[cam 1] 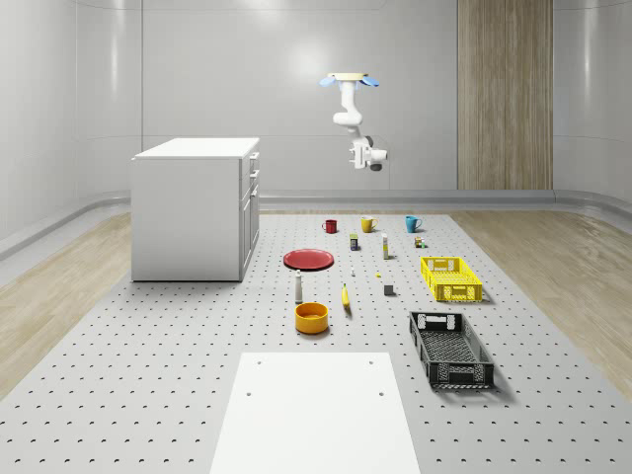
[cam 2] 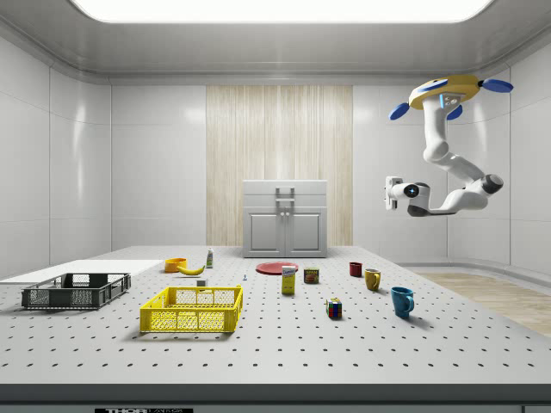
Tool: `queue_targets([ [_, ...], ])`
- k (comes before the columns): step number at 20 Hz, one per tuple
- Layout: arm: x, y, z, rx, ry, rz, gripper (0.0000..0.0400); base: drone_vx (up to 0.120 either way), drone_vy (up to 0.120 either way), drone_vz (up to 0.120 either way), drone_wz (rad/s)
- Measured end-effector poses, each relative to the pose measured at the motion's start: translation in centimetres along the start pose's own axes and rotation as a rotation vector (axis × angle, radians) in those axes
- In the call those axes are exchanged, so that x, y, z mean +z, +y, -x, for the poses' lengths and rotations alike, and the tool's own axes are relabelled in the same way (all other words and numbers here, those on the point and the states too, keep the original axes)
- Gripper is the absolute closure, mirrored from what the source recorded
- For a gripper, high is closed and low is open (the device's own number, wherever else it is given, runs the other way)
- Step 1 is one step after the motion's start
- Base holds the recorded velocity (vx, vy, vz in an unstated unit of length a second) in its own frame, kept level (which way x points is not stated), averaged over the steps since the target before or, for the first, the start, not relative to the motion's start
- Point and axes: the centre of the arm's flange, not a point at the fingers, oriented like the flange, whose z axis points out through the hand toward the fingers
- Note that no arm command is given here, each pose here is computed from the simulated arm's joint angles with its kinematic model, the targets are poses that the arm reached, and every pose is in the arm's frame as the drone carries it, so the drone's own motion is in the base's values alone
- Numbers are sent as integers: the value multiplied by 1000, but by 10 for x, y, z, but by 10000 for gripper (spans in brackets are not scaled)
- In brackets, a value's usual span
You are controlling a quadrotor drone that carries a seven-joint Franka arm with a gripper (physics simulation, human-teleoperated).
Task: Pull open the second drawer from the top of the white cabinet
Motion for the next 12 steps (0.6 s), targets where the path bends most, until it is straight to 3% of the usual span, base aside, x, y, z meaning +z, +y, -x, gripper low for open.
queue_targets([
  [12,0,0,0,0,-1,-1,100,120,-120,0,0],
])
